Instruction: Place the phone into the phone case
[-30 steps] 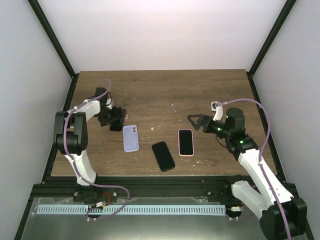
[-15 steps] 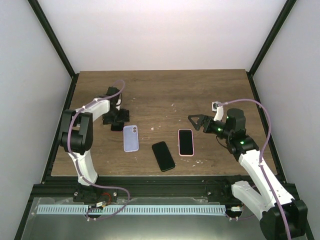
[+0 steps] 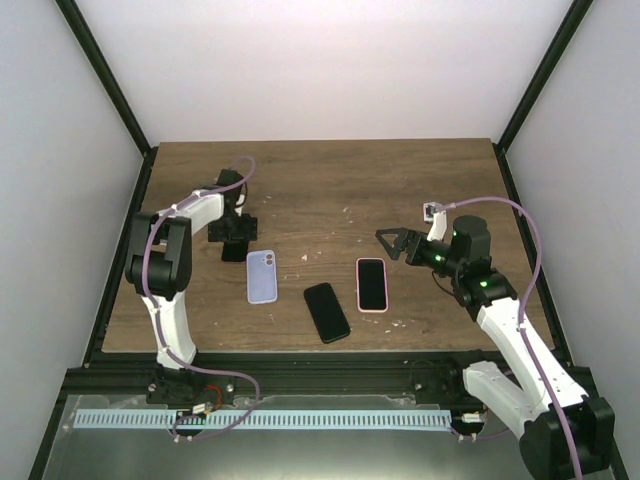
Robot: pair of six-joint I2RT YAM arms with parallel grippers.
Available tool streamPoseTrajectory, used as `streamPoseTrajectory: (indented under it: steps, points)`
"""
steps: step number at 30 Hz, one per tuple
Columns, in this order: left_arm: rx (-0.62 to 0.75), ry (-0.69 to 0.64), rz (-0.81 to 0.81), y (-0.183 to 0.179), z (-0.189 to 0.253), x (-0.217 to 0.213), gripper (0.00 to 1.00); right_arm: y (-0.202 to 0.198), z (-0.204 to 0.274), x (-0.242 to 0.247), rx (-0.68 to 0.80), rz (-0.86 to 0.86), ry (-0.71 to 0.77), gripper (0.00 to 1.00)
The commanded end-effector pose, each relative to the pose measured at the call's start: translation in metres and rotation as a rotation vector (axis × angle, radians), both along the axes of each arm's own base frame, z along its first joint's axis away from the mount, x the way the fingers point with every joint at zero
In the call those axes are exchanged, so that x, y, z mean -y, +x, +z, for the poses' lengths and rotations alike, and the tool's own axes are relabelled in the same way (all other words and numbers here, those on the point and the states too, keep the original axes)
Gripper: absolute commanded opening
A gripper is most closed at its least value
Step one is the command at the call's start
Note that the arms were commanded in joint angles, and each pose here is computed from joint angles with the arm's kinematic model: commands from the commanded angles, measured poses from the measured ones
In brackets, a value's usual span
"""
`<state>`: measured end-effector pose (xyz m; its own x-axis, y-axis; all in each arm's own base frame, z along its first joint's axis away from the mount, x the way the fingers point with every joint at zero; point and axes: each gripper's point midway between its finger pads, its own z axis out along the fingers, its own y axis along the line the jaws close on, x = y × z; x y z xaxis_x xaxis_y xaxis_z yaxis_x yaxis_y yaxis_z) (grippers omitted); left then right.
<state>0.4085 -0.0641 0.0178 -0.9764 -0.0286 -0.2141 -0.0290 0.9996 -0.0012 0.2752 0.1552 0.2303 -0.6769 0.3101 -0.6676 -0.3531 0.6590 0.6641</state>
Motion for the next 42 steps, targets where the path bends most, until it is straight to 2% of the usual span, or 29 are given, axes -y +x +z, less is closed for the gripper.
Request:
streamPoseTrajectory:
  steps: [1, 10, 25, 42]
  points:
    - [-0.036, 0.012, -0.020, -0.003, -0.008, 0.001, 0.87, 0.005, 0.020, 0.002, 0.048, -0.011, 0.004, 1.00]
    - [-0.059, -0.024, -0.005, -0.010, 0.001, 0.006, 0.71, 0.002, 0.018, 0.000, 0.027, -0.007, 0.039, 1.00]
    - [-0.018, -0.082, 0.032, -0.026, 0.044, 0.010, 0.62, -0.010, 0.021, -0.006, 0.021, 0.035, 0.084, 1.00]
    - [0.005, -0.440, 0.024, -0.085, 0.077, 0.072, 0.59, -0.014, 0.019, -0.008, 0.009, 0.044, 0.113, 1.00]
